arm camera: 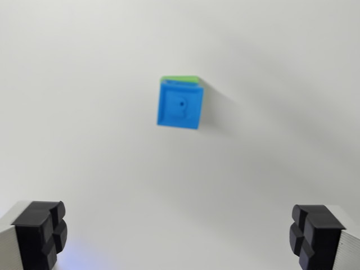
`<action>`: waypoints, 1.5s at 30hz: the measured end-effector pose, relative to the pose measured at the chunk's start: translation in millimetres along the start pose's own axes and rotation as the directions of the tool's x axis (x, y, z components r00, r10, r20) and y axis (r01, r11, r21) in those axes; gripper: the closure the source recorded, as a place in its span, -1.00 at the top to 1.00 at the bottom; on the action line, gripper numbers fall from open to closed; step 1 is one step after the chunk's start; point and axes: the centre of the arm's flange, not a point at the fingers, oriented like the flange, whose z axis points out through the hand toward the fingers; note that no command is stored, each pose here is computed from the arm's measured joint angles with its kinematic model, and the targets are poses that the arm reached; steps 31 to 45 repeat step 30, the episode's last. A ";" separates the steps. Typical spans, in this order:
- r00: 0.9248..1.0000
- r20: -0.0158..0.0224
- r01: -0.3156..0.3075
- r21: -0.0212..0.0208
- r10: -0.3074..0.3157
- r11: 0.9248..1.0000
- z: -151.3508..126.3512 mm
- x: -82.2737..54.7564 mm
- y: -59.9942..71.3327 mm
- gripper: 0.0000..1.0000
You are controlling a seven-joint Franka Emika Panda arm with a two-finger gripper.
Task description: Stack cube
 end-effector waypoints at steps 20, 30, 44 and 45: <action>1.000 0.003 0.000 0.000 0.000 1.000 -4.0 0.3 0.0 1.00; 1.000 0.003 0.000 0.000 0.000 1.000 -4.0 0.3 0.0 1.00; 1.000 0.003 0.000 0.000 0.000 1.000 -4.0 0.3 0.0 1.00; 1.000 0.003 0.000 0.000 0.000 1.000 -4.0 0.3 0.0 1.00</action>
